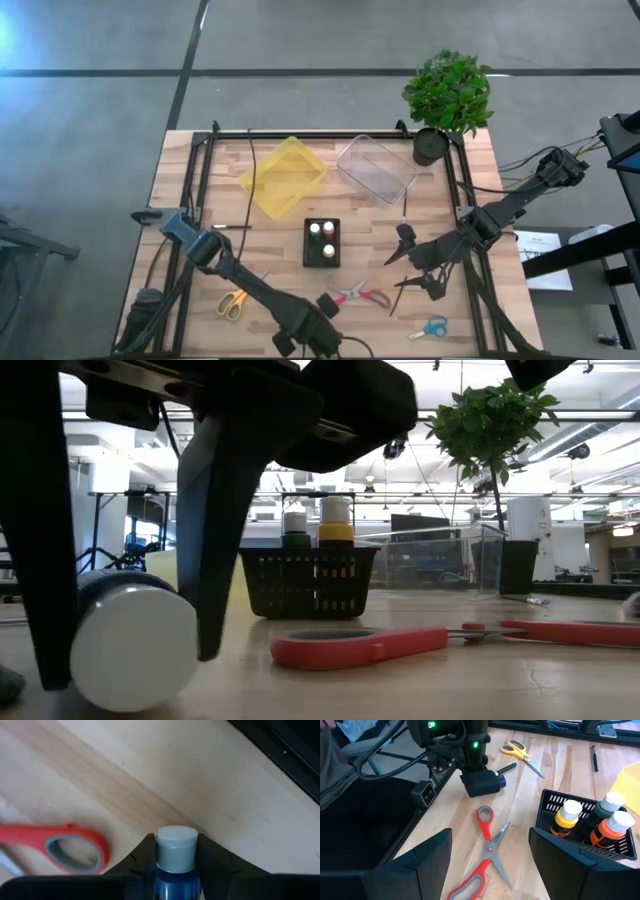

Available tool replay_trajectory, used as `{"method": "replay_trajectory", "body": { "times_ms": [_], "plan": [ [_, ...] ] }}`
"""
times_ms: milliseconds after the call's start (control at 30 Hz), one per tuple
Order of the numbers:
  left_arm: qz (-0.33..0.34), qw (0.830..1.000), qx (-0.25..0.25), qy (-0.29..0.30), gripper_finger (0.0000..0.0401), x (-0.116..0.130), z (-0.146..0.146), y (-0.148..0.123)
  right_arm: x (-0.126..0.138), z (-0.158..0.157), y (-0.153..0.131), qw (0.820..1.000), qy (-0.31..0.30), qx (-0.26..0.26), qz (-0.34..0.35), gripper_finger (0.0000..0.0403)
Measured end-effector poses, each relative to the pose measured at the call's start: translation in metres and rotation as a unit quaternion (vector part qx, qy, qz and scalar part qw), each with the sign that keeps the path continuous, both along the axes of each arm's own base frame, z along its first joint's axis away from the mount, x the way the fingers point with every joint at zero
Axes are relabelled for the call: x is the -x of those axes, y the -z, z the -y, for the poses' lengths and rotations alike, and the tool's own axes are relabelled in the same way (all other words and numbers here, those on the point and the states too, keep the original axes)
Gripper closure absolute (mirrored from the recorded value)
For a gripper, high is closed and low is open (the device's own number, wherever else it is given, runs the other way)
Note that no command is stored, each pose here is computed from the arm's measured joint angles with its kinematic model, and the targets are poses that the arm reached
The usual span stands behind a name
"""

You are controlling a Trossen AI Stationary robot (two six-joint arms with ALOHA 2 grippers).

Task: Pick & Place Paint Supplies
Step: Put the blue paint bottle into the black bin

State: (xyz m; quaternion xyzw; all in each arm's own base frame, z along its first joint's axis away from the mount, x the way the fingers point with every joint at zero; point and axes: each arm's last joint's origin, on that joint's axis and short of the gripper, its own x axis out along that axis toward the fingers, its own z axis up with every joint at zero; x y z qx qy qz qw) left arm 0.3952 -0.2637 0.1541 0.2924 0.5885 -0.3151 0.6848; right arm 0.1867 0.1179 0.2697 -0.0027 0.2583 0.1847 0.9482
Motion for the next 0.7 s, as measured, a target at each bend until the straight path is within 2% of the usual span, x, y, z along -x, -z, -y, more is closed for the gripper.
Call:
{"method": "replay_trajectory", "body": {
  "times_ms": [267, 400, 467, 567, 700],
  "plan": [
    [0.076, 0.995, -0.034, -0.061, 0.0293, 0.009, -0.02, -0.05, 0.0, 0.0, 0.0, 1.0, 0.001, -0.002, 0.001, 0.014],
    [0.166, 0.978, -0.036, -0.122, 0.0293, 0.028, -0.038, -0.08, 0.001, -0.002, 0.0, 1.0, -0.003, -0.002, 0.001, 0.014],
    [0.226, 0.961, -0.028, -0.154, 0.0293, 0.043, -0.05, -0.093, 0.002, -0.003, 0.0, 1.0, -0.008, 0.0, 0.001, 0.014],
    [0.321, 0.926, -0.011, -0.199, 0.0293, 0.072, -0.072, -0.104, 0.002, -0.004, 0.0, 1.0, -0.011, 0.001, 0.002, 0.014],
    [0.46, 0.853, 0.047, -0.243, 0.0293, 0.116, -0.102, -0.103, 0.003, -0.004, 0.0, 1.0, -0.013, 0.003, 0.002, 0.014]
  ]
}}
